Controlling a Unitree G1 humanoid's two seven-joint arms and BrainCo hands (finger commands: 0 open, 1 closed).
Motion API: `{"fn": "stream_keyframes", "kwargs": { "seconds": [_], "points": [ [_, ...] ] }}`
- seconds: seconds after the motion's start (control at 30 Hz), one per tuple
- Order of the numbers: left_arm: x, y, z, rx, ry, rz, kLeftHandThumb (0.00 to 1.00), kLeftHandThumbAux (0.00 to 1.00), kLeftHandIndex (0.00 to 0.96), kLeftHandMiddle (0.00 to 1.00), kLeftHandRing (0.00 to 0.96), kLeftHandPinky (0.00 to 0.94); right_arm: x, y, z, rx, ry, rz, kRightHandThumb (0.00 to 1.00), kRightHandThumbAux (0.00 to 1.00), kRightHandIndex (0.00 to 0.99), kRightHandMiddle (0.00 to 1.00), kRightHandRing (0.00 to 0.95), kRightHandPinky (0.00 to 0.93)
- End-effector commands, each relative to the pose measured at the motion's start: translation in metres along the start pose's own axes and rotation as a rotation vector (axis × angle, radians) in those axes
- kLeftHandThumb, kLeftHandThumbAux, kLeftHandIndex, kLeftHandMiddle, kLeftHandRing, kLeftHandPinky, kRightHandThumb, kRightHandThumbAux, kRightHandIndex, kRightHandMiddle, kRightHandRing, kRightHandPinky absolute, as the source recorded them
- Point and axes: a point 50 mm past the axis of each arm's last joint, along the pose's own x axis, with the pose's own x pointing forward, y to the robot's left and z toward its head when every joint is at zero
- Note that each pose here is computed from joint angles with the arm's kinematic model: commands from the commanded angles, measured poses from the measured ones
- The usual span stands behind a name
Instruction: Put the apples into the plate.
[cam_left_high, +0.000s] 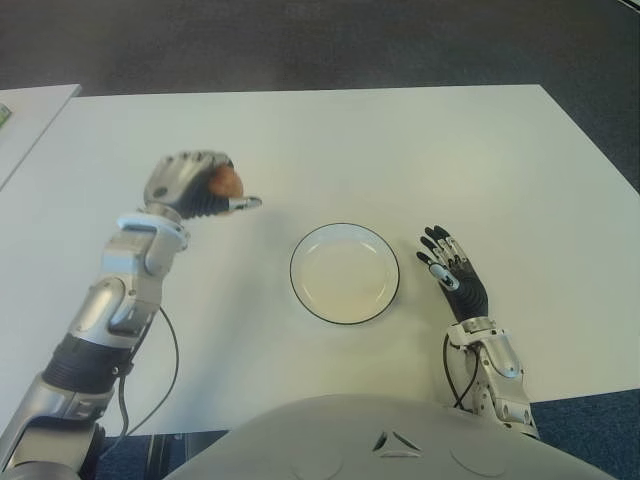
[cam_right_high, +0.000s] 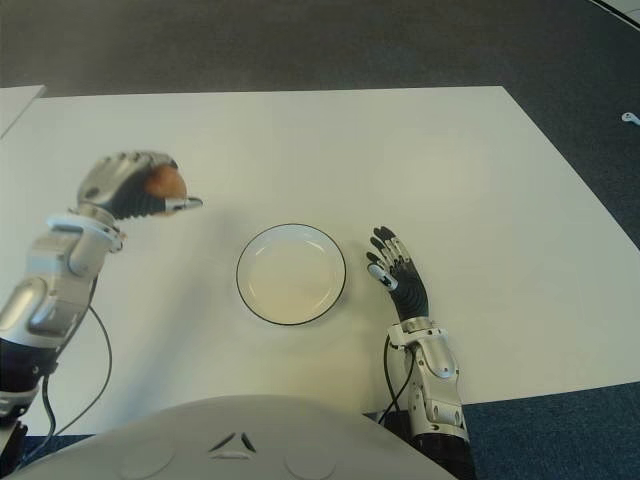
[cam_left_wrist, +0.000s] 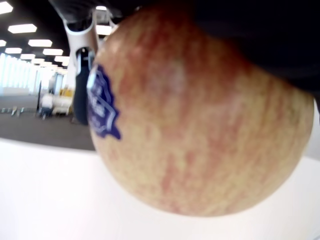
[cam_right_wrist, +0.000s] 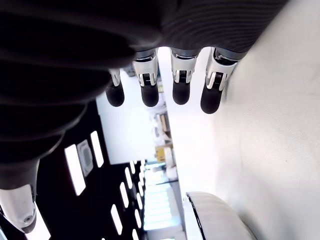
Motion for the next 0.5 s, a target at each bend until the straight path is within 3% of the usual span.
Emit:
{"fn": "stream_keyframes", "kwargs": {
  "seconds": [0.03, 0.5],
  "points": [
    [-0.0003, 0.0069, 0.0083, 0.006, -0.05, 0.007, 0.856, 0.666, 0.407, 0.53, 0.845, 0.782, -0.0141, -0.0005, -0.0309, 0.032, 0.171, -0.033, 0.151, 0.585, 0.0, 0.0, 0.0, 0.0],
    [-0.0012, 0.0112, 0.0132, 0.06, -0.08, -0.024, 0.858, 0.665, 0.408, 0.532, 0.848, 0.787, -0.0128, 0.0014, -0.0332, 0.021, 0.171, -0.032, 0.133, 0.583, 0.0, 0.0, 0.0, 0.0]
  ]
}}
